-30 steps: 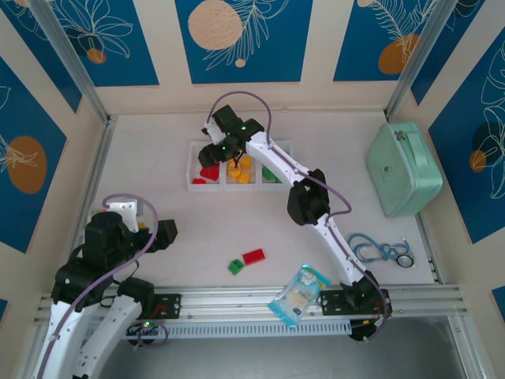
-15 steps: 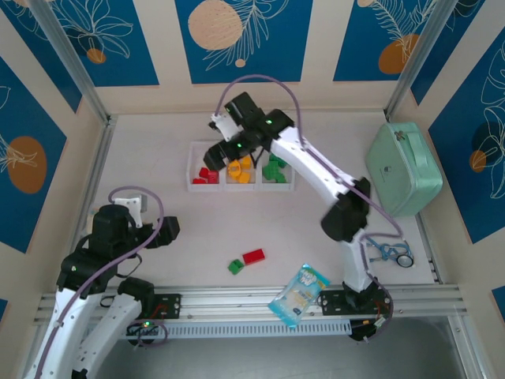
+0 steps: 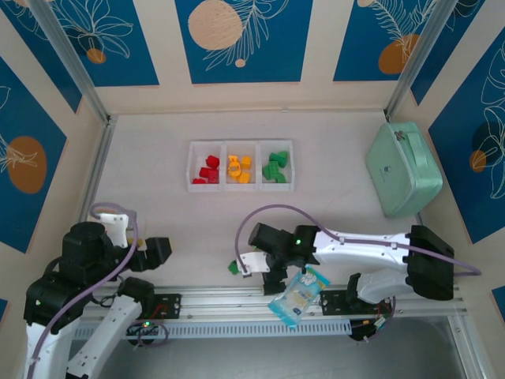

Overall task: Sort the legos into containers by color
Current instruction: Pick up the lego from the bottom-center of the table.

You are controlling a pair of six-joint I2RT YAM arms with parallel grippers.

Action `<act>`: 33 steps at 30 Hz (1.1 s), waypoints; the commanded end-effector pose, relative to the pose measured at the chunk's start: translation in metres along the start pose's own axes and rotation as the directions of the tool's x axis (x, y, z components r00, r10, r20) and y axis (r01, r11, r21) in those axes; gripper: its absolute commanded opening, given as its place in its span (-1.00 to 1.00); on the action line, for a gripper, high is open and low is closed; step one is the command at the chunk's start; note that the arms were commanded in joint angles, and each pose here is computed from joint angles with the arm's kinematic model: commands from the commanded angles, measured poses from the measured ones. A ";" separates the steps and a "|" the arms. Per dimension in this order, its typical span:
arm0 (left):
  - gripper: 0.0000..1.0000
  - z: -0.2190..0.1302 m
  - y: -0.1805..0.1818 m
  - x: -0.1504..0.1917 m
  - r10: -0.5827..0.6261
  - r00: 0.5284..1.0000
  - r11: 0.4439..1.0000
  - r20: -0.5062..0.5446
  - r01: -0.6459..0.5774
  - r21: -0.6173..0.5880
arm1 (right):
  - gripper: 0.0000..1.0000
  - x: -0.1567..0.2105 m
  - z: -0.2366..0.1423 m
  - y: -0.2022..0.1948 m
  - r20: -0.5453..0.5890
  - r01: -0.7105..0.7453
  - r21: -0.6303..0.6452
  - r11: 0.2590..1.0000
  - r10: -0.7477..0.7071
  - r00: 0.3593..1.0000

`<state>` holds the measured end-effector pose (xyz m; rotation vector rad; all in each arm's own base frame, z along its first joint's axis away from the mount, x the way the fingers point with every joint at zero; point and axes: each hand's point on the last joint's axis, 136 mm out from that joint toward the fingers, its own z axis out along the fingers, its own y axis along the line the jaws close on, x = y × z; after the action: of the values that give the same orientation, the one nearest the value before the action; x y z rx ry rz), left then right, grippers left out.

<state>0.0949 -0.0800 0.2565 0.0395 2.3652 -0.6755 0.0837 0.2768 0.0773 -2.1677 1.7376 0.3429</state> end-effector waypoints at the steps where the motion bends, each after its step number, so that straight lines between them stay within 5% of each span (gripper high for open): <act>1: 0.99 -0.014 0.004 0.055 0.046 0.976 0.999 -0.213 -0.044 0.017 | 0.95 -0.049 -0.013 -0.029 0.197 0.152 0.139 0.978 -0.178 0.964; 16: 0.99 -0.028 0.031 0.095 -0.011 0.975 0.997 -0.220 -0.006 -0.074 | 0.69 -0.061 0.064 -0.031 0.131 0.234 -0.026 0.972 -0.229 0.965; 26: 0.99 -0.013 0.024 0.085 -0.020 0.980 1.000 -0.199 0.015 -0.027 | 0.28 -0.043 0.089 -0.022 0.048 0.200 -0.131 0.971 -0.195 0.980; 33: 0.98 0.001 0.006 0.063 -0.070 0.989 0.995 -0.132 0.080 0.065 | 0.25 -0.024 0.095 -0.027 0.015 0.152 -0.131 0.980 -0.151 0.988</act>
<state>0.0349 -0.0688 0.2047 0.0522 2.5447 -0.6903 0.1057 0.3564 0.0174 -2.3505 1.5115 0.4446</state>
